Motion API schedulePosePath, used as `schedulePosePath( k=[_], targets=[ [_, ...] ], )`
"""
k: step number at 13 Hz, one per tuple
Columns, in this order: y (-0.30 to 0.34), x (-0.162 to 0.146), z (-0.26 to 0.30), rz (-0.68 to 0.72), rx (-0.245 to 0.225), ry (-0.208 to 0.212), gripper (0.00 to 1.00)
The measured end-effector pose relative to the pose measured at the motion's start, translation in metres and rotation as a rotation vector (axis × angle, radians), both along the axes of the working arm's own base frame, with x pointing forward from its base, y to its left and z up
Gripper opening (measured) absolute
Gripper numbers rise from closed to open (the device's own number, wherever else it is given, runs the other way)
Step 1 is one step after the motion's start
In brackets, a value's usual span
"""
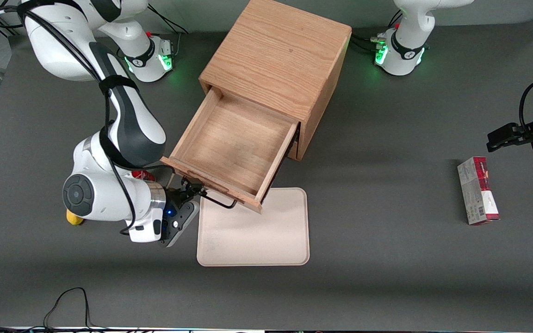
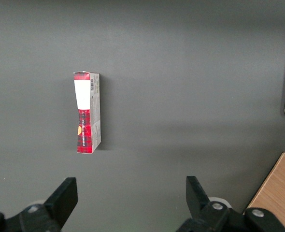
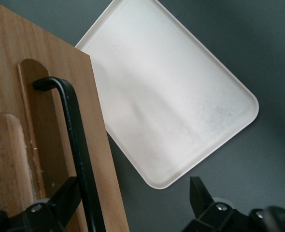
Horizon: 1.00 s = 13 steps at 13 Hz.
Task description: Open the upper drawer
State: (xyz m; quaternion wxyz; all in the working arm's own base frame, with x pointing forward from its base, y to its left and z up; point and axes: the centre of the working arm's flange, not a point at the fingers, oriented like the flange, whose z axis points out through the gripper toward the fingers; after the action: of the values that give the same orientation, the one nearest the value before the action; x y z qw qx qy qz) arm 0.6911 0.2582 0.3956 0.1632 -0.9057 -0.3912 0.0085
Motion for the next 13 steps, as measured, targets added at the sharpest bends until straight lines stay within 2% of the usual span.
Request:
schedulePosePath(
  k=[5, 9, 11, 13],
  targets=[
    [-0.011, 0.008, 0.016, -0.016, 0.008, -0.026, 1.00],
    [-0.035, 0.012, 0.041, -0.026, -0.003, -0.008, 1.00],
    [-0.065, 0.011, 0.063, -0.045, -0.049, -0.005, 1.00],
    [-0.088, -0.003, 0.076, -0.045, -0.115, 0.051, 1.00]
  ],
)
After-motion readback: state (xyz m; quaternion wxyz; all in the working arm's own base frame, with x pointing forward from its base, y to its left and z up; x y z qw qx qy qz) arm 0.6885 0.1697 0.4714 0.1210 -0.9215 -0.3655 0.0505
